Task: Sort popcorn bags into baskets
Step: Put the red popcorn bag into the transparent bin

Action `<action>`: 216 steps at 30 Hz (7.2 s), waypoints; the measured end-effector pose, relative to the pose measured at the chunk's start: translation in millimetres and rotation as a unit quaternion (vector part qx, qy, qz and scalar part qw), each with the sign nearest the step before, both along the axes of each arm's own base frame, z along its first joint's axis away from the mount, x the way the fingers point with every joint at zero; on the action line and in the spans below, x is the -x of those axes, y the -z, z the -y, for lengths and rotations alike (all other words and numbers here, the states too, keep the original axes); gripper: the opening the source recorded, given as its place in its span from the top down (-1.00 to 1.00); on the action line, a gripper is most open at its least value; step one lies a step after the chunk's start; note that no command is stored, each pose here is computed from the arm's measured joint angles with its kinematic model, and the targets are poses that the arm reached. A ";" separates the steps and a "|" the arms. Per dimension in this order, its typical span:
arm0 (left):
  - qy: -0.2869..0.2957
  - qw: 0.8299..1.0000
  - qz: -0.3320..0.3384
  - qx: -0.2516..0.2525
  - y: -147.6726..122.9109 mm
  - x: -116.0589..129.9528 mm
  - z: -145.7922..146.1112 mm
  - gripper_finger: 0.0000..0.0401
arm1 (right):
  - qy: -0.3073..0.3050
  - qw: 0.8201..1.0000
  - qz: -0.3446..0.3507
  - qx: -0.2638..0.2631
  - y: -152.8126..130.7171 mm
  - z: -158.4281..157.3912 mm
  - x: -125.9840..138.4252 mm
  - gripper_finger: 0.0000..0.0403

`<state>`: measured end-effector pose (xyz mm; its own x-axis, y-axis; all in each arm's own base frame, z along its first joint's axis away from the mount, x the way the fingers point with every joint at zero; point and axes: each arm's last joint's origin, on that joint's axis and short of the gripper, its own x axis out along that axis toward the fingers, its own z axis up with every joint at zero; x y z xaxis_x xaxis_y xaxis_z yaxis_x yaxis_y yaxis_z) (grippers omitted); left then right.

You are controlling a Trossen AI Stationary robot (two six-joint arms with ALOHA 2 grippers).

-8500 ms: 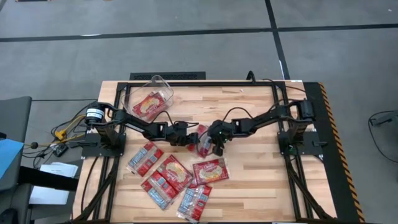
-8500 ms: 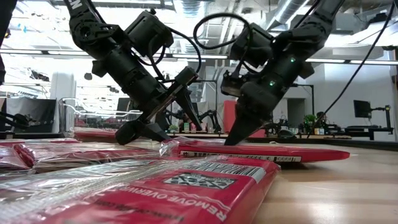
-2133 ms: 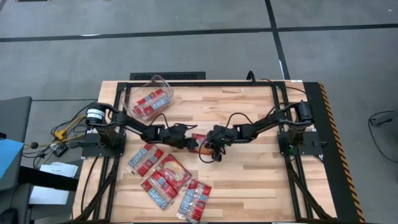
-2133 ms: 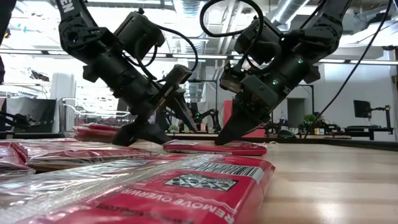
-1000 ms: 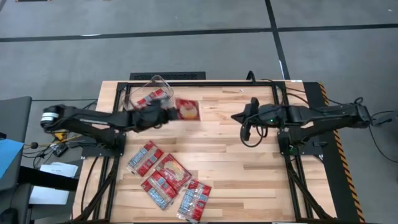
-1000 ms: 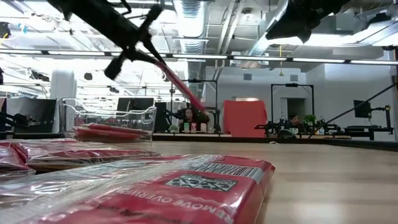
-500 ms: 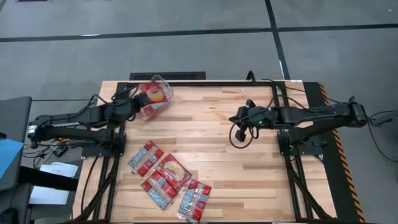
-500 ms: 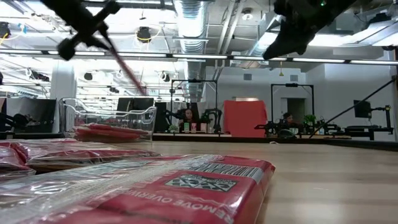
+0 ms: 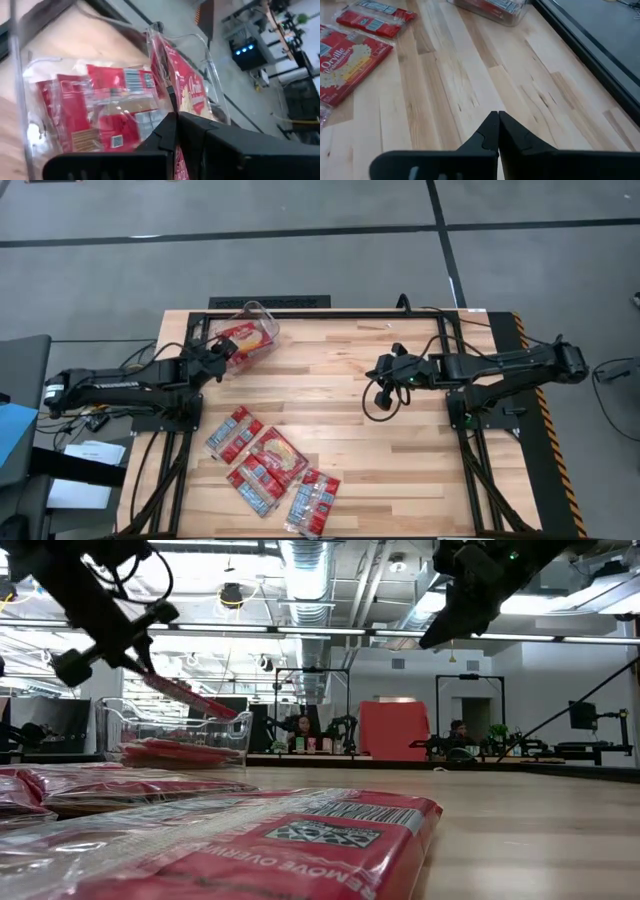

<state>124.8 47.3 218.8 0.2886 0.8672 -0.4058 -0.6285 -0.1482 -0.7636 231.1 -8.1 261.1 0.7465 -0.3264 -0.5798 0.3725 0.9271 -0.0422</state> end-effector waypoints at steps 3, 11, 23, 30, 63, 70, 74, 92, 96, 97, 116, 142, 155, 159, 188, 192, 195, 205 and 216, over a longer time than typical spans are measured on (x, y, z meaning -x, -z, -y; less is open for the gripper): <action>-0.003 1.000 0.004 0.011 10.7 1.0 -0.2 0.96 | 0.000 1.000 -0.001 0.000 0.1 0.0 0.1 0.83; -0.043 0.999 0.001 -0.002 23.3 5.9 -1.3 0.48 | 0.000 1.000 -0.004 0.000 0.5 0.0 0.5 0.72; -0.017 1.000 0.001 -0.011 1.9 10.3 -5.9 -0.25 | -0.025 0.999 -0.003 -0.021 0.7 -1.8 0.1 0.72; 0.100 0.994 -0.025 -0.041 -40.7 14.4 -3.3 -0.35 | -0.071 0.997 0.018 -0.040 -2.4 -13.3 -2.7 0.72; 0.599 0.796 -0.067 0.051 0.3 -98.2 120.9 -0.24 | -0.293 0.941 -0.060 -0.156 143.4 -226.4 -128.3 0.91; 0.604 0.793 -0.057 0.058 2.0 -99.3 128.8 -0.24 | -0.222 0.961 -0.118 -0.116 140.8 -208.0 -138.2 0.88; 0.586 0.807 -0.053 0.051 1.4 -99.9 127.5 -0.24 | -0.150 0.971 -0.168 -0.078 132.9 -169.7 -139.4 0.83; 0.474 0.877 -0.073 -0.003 -0.5 -110.7 83.4 -0.24 | -0.116 0.982 -0.146 -0.023 44.6 -55.3 -136.0 0.87; 0.476 0.875 -0.084 -0.005 -0.2 -113.7 66.4 -0.24 | -0.169 0.977 -0.120 -0.043 32.8 -77.3 -131.7 0.93; 0.477 0.874 -0.088 -0.006 0.0 -114.2 62.4 -0.24 | -0.180 0.975 -0.119 -0.044 33.7 -84.1 -131.3 0.94; 0.543 0.827 -0.136 0.040 59.0 -152.6 25.1 -0.24 | -0.174 0.956 -0.226 -0.065 117.4 -132.5 -136.2 0.93; 0.637 0.758 -0.092 0.107 96.4 -208.1 19.5 -0.16 | -0.151 0.951 -0.267 -0.033 125.2 -82.1 -125.1 0.85; 0.621 0.770 0.018 0.142 72.2 -212.7 21.6 0.91 | -0.134 0.959 -0.247 -0.029 46.7 -74.4 -85.5 0.84; 0.596 0.797 0.067 0.080 22.3 -201.7 9.6 0.97 | -0.095 0.975 -0.201 -0.012 1.7 -72.0 -54.5 0.86; 0.074 0.993 -0.067 0.061 -9.0 4.4 -31.8 0.91 | 0.001 0.980 -0.187 0.063 -27.3 -54.9 -20.7 0.88; 0.063 0.996 -0.042 0.043 -3.6 3.5 -37.9 0.90 | 0.009 0.979 -0.193 0.057 -23.7 -55.2 -21.9 0.80; 0.039 0.996 -0.067 0.032 -2.2 7.3 -41.0 0.85 | 0.016 0.980 -0.189 0.052 -25.1 -54.9 -20.7 0.78; 0.144 0.987 -0.068 0.020 -9.9 1.6 -42.4 0.16 | 0.014 0.983 -0.177 0.050 -25.8 -55.6 -23.5 0.74; 0.180 0.976 -0.123 0.003 -74.8 27.6 -32.6 -0.11 | -0.080 0.996 -0.020 0.026 -37.0 -68.7 -64.3 0.74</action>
